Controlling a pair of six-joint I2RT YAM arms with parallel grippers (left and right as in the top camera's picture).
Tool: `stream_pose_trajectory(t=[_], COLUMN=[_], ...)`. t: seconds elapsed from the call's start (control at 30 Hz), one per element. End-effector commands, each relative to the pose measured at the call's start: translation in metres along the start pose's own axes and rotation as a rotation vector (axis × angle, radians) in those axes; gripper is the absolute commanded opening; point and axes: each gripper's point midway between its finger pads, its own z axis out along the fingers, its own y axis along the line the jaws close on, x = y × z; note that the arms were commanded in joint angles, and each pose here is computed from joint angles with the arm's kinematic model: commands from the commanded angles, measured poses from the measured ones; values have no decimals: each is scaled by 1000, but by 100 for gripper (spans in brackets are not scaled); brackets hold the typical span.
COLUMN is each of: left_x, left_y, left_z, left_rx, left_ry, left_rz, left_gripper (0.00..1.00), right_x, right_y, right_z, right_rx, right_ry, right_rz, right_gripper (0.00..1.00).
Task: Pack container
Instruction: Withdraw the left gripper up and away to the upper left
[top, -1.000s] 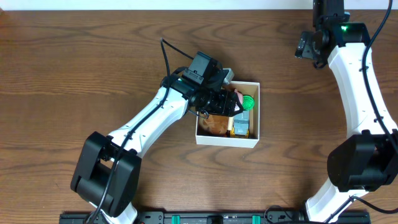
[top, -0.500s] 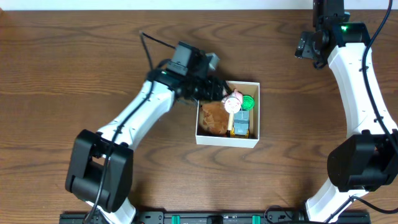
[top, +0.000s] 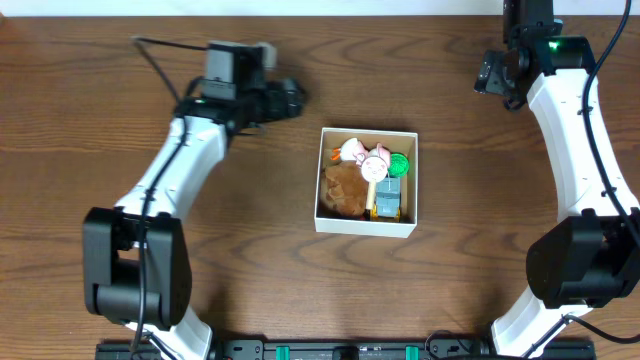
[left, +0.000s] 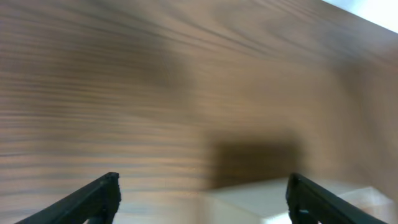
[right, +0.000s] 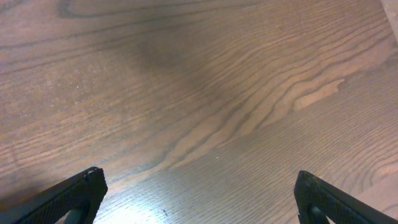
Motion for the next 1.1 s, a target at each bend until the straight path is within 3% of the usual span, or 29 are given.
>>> stream_pose_trajectory(t=[0.0, 0.07, 0.43, 1.07], left_x=[-31, -39, -53, -54], left_y=[74, 98, 173, 183], left_z=[-19, -29, -68, -74], left_rx=[-293, -342, -446, -459], left_ry=[-124, -154, -210, -218], left_rz=[-26, -58, -184, -202], left_gripper=[93, 98, 98, 98], right_x=[-8, -8, -8, -8], right_y=[-6, -6, -6, -6], right_z=[-8, -8, -8, -8], right_rx=[2, 2, 2, 2], right_ry=[-26, -26, -26, -26], right_rz=[11, 11, 11, 11], right_gripper=[99, 99, 99, 99])
